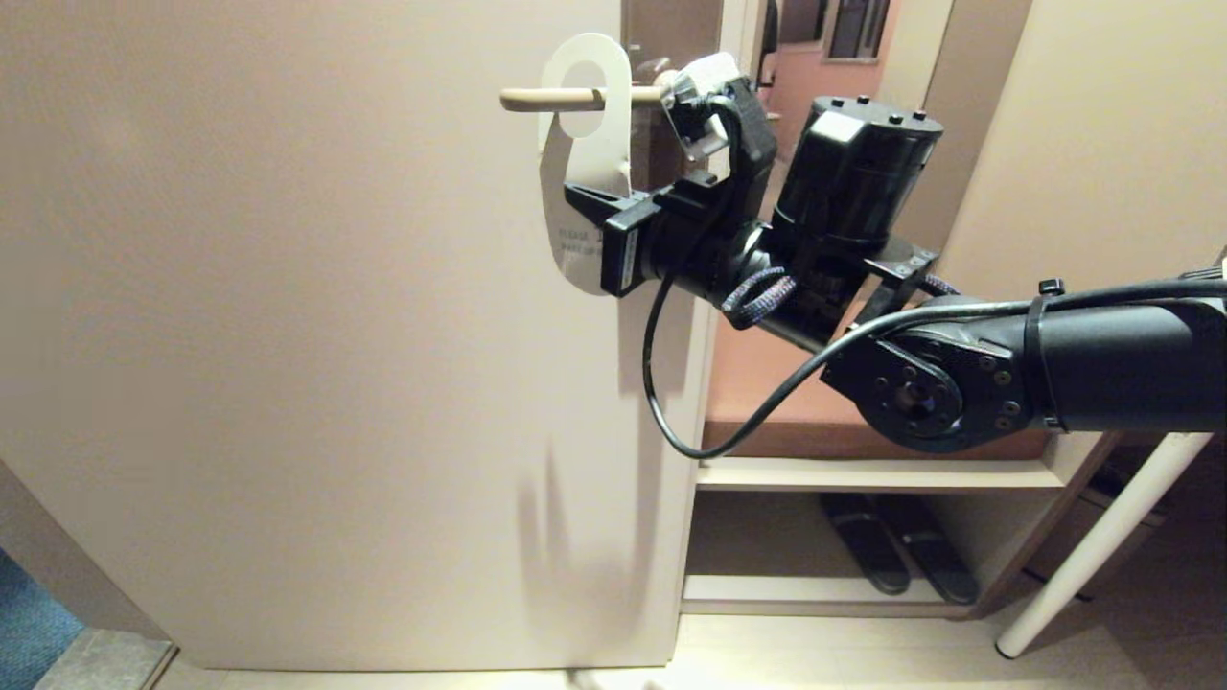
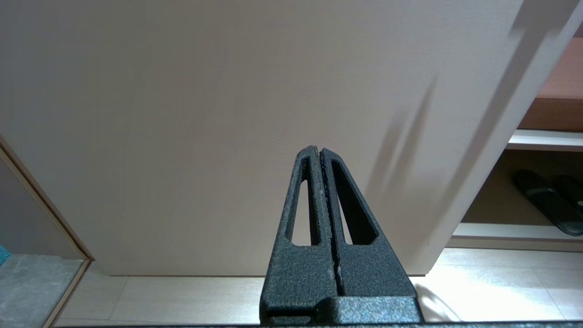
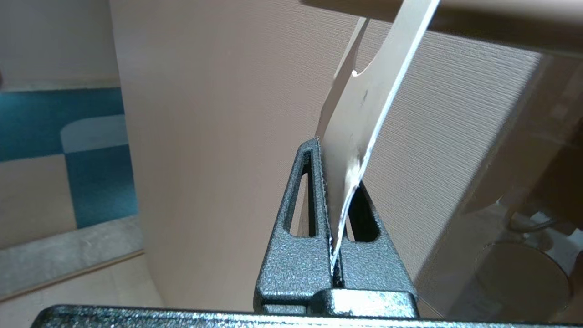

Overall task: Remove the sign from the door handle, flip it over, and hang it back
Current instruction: Take down the sign

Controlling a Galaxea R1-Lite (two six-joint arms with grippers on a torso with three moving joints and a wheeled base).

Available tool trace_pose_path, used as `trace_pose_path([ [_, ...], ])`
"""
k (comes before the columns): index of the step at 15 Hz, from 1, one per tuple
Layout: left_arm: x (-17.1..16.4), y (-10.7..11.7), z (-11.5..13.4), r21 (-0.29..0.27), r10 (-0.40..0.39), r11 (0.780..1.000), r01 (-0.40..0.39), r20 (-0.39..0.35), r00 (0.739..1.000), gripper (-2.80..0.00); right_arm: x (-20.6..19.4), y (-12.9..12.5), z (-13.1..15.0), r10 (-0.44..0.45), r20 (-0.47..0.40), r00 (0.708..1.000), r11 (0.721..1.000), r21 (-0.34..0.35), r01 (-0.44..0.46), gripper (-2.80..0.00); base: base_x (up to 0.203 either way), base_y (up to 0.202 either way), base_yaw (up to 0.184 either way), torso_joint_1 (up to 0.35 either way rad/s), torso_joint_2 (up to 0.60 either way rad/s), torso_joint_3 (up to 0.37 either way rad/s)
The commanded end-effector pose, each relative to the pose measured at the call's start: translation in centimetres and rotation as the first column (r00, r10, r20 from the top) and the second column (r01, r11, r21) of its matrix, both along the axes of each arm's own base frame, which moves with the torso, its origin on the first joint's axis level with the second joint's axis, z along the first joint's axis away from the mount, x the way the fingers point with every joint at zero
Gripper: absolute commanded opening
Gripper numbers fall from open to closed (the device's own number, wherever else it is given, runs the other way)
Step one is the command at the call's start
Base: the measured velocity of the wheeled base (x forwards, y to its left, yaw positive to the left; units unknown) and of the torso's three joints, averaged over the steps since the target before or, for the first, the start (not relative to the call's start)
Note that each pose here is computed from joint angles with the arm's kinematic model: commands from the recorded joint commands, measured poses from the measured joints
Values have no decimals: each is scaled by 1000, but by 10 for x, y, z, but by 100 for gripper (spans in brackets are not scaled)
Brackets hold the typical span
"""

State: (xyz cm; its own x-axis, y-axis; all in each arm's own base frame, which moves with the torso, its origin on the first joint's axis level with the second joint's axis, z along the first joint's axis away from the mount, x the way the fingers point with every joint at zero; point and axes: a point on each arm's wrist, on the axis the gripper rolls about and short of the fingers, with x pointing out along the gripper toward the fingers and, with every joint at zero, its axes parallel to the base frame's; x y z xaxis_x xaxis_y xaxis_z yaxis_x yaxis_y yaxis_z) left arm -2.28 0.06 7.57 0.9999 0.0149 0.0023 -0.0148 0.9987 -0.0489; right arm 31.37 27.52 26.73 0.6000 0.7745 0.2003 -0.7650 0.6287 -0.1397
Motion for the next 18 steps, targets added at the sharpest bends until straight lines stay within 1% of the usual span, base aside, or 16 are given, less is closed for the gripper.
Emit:
trace_pose_path([
  [1, 0, 0, 0, 0, 0, 1000, 0, -1, 1000, -280, 0, 5, -2, 7, 13, 1000, 1000, -9, -7, -280, 0, 0, 0, 0, 0, 0],
  [4, 0, 0, 0, 0, 0, 1000, 0, -1, 1000, -280, -1, 17, 3, 20, 54, 998, 1000, 0, -20, -280, 0, 0, 0, 0, 0, 0],
  [5, 0, 0, 0, 0, 0, 1000, 0, -1, 1000, -280, -1, 21, 5, 15, 69, 998, 1000, 5, -15, -280, 0, 0, 0, 0, 0, 0],
  [7, 0, 0, 0, 0, -1, 1000, 1, -1, 1000, -280, 0, 28, 2, -11, 96, 995, 1000, -12, 12, -280, 0, 0, 0, 0, 0, 0],
  [11, 0, 0, 0, 0, 0, 1000, 0, -1, 1000, -280, 3, 32, -4, -14, 99, 995, 999, -30, 17, -280, 0, 0, 0, 0, 0, 0],
  [14, 0, 0, 0, 0, 0, 1000, 0, -1, 1000, -280, 5, 33, -7, -20, 119, 993, 1000, -16, 22, -280, 0, 0, 0, 0, 0, 0],
  [16, 0, 0, 0, 0, 0, 1000, 0, -1, 1000, -280, 7, 35, -10, -21, 126, 992, 999, -29, 25, -280, 0, 0, 0, 0, 0, 0],
  [18, 0, 0, 0, 0, 0, 1000, 0, -1, 1000, -280, 8, 37, -11, -18, 128, 992, 999, -26, 22, -280, 0, 0, 0, 0, 0, 0],
])
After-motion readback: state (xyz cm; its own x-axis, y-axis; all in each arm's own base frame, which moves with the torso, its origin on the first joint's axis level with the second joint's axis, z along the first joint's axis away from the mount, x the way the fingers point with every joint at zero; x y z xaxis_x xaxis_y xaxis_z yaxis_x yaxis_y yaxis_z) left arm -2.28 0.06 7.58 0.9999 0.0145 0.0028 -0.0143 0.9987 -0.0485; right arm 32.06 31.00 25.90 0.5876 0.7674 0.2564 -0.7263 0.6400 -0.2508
